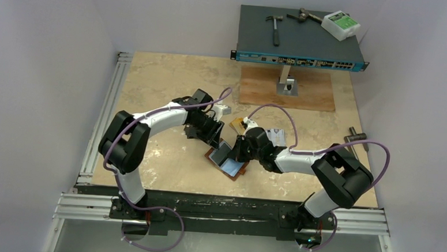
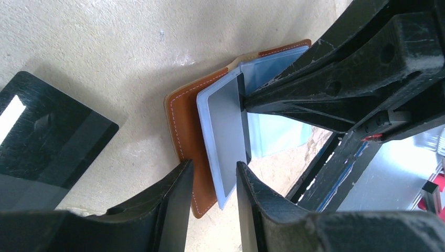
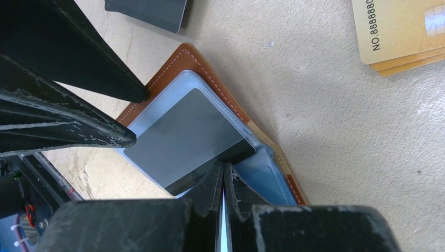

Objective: Put the credit cards into the card holder
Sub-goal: Pick up the credit card from the center of the board.

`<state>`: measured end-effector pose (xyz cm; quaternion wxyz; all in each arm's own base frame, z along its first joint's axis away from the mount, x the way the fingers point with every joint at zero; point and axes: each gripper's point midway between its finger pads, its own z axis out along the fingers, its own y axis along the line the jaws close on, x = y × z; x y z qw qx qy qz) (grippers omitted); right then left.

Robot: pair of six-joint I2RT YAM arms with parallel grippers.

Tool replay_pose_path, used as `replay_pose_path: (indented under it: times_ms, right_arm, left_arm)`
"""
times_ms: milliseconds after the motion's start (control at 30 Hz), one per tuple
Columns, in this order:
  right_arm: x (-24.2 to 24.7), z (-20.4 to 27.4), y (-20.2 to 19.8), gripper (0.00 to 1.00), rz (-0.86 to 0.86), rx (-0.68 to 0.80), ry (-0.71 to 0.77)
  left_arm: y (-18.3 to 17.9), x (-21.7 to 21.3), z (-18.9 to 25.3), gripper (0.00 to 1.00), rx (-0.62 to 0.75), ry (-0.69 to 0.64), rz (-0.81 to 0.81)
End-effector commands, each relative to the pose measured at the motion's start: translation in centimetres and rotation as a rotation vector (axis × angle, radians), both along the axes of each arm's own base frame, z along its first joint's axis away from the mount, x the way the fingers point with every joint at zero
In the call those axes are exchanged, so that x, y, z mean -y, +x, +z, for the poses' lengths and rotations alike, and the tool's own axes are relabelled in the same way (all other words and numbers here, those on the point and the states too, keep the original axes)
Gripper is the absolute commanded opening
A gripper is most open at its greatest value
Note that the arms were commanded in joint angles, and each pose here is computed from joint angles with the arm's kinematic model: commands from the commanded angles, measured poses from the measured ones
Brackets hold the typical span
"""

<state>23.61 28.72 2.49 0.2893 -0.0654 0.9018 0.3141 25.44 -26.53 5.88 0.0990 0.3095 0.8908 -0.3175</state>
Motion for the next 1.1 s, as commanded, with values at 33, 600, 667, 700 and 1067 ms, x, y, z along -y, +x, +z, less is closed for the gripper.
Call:
replay_pose_path:
  times_ms: [33,600,667,700,1067]
  right_arm:
    - [-0.7,0.8,1.0,0.00,-0.022,0.029,0.041]
    - [-2.3,1.6,1.7,0.00,-0.017,0.045,0.121]
    - [-2.5,1.8,1.7,0.00,-0.012,0.048,0.133]
    - [-2.5,2.0,1.7,0.00,-0.011,0.051,0.138]
    - [-0.3,4.9,0.9,0.25,-0.032,0.086,0.130]
  left_arm:
    - [0.7,0.0,-1.0,0.35,0.021,0.004,-0.006]
    - [0.4,-0.6,-2.6,0.35,0.031,0.028,-0.036]
    - [0.5,-0.6,-2.4,0.35,0.036,0.027,-0.036]
    - [0.5,-0.6,-2.3,0.36,0.041,0.030,-0.036]
    - [3.3,-2.5,4.0,0.44,0.156,0.048,0.014]
